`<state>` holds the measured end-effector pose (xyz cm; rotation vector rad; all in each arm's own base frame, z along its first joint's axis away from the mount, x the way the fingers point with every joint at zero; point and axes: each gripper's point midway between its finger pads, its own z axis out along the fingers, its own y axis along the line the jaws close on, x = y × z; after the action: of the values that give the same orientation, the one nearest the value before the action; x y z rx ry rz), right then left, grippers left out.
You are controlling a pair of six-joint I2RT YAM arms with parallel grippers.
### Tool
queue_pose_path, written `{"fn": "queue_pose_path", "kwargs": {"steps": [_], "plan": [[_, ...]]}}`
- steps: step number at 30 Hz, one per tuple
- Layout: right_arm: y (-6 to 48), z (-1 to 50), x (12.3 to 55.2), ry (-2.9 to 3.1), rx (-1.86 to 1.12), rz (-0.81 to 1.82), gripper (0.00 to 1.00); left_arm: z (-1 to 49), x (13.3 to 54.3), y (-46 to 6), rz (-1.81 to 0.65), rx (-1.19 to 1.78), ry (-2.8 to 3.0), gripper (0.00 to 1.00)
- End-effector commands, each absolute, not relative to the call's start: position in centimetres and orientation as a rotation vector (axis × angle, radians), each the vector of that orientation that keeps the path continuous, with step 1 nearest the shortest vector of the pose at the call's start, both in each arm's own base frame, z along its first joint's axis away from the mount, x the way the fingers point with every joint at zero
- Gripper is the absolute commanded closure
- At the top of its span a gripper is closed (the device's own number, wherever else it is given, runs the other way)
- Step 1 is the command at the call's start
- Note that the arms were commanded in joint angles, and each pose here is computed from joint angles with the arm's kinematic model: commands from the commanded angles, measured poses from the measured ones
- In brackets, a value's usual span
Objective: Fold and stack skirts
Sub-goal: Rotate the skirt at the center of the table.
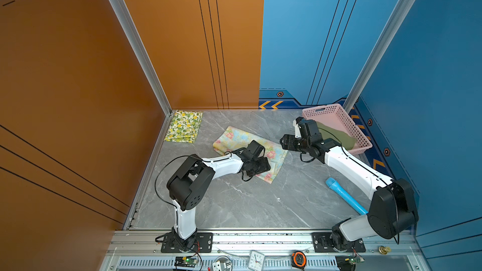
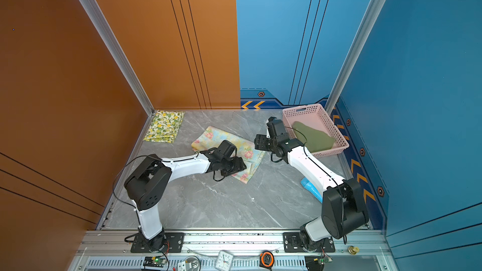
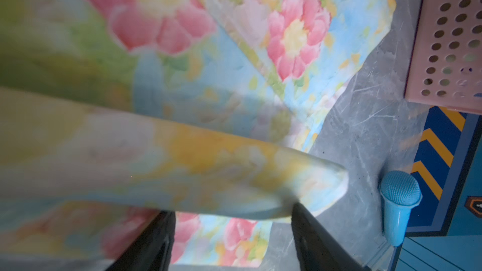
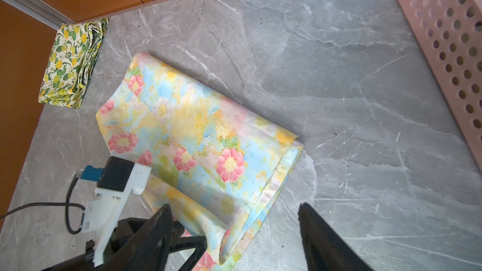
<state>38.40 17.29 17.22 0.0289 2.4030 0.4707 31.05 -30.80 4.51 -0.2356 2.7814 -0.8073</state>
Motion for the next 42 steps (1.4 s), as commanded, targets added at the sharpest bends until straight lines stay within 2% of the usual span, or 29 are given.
{"fn": "queue_pose_path", "kwargs": {"steps": [1, 9, 14, 21, 28, 38, 42], "plan": [[16.8, 14.5, 37.3, 2.493, 0.067, 0.415, 0.24, 6.0, 29.0, -27.3, -0.803, -0.223, 2.782, 0.26], [19.4, 10.2, 37.0, 2.606, 0.056, 0.403, 0.28, 10.7, 26.7, -17.0, -0.575, -0.330, 2.702, 0.24], [19.8, 8.1, 37.7, 2.643, 0.089, 0.387, 0.35, 12.3, 26.1, -13.1, -0.516, -0.398, 2.659, 0.23], [20.2, 5.1, 39.0, 2.686, 0.131, 0.412, 0.46, 12.6, 25.5, -11.6, -0.497, -0.429, 2.646, 0.23], [20.0, 4.6, 39.8, 2.683, 0.146, 0.410, 0.51, 12.5, 25.2, -11.2, -0.495, -0.441, 2.640, 0.23], [18.0, 5.4, 42.0, 2.618, 0.207, 0.468, 0.53, 12.2, 25.0, -11.0, -0.490, -0.439, 2.646, 0.22], [17.3, 5.5, 41.8, 2.602, 0.251, 0.460, 0.49, 12.1, 25.1, -10.9, -0.480, -0.444, 2.645, 0.22]]}}
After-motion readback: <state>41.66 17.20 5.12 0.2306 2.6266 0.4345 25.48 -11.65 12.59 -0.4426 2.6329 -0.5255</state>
